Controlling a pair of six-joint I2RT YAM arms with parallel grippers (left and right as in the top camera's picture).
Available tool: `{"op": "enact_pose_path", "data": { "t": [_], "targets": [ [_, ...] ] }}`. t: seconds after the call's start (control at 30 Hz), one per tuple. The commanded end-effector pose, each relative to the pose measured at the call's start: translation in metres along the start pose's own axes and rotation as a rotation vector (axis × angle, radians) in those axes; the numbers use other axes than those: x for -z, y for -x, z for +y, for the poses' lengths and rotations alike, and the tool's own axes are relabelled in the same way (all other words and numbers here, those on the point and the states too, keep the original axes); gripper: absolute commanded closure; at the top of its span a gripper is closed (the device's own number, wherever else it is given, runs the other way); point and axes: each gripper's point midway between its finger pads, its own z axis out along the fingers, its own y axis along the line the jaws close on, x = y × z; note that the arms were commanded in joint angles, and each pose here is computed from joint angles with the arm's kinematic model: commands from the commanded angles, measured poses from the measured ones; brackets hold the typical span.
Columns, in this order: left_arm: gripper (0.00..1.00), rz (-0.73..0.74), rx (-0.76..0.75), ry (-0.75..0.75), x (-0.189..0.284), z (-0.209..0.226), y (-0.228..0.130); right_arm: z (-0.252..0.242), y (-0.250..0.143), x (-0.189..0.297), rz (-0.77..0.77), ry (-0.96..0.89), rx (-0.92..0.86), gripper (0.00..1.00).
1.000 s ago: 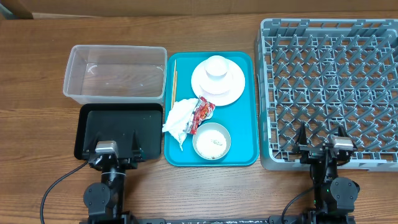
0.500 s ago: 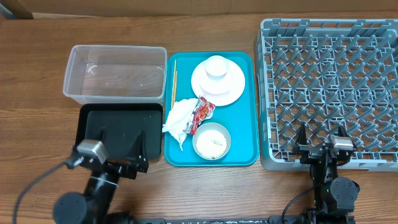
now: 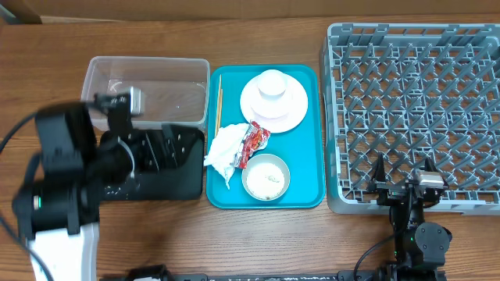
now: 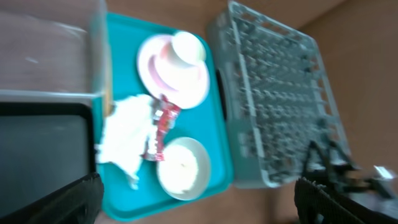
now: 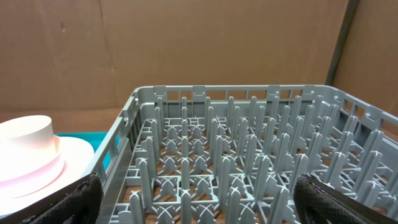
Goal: Sort waste into correct bins and load items into the dishwasher
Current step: 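Move the left gripper over the red wrapper on the teal tray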
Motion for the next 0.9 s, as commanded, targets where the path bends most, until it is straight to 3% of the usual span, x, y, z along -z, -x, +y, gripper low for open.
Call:
{"op": "enact_pose_path", "data": {
  "t": [0.0,0.2,0.23,0.27,0.33,0.37,0.67,0.7,0.8,0.87],
  "targets": [
    [0.0,0.079,0.06,-0.18,-0.011,-0.022,0.006,-0.002,-0.003,0.0,0.0,-0.01,0.006,0.0],
    [0.02,0.2,0.056,-0.238,-0.037,-0.009,-0.002,-0.002,-0.003,0.0,0.0,-0.01,0.006,0.0],
    [0.09,0.226,0.07,-0.238,-0.042,-0.008,-0.006,-0.002,-0.003,0.0,0.0,-0.01,0.006,0.0],
    [0.29,0.25,0.086,-0.237,-0.046,-0.006,-0.009,-0.002,-0.003,0.0,0.0,-0.01,0.006,0.0],
    [0.85,0.292,0.113,-0.226,-0.053,-0.002,-0.015,-0.002,-0.003,0.0,0.0,-0.01,0.006,0.0],
    [0.96,0.313,0.117,-0.205,-0.057,0.001,-0.019,-0.002,-0.003,0.0,0.0,-0.01,0.006,0.0],
    [0.95,0.416,0.003,0.303,-0.089,0.033,-0.062,-0.002,-0.003,0.0,0.0,-0.01,0.006,0.0],
    [0.92,0.409,-0.023,0.355,-0.092,0.033,-0.064,-0.002,-0.003,0.0,0.0,-0.01,0.006,0.0],
    [0.59,0.372,-0.102,0.472,-0.103,0.028,-0.071,-0.002,-0.003,0.0,0.0,-0.01,0.006,0.0],
    [0.45,0.351,-0.146,0.52,-0.109,0.025,-0.074,-0.002,-0.003,0.0,0.0,-0.01,0.006,0.0]
  ]
}}
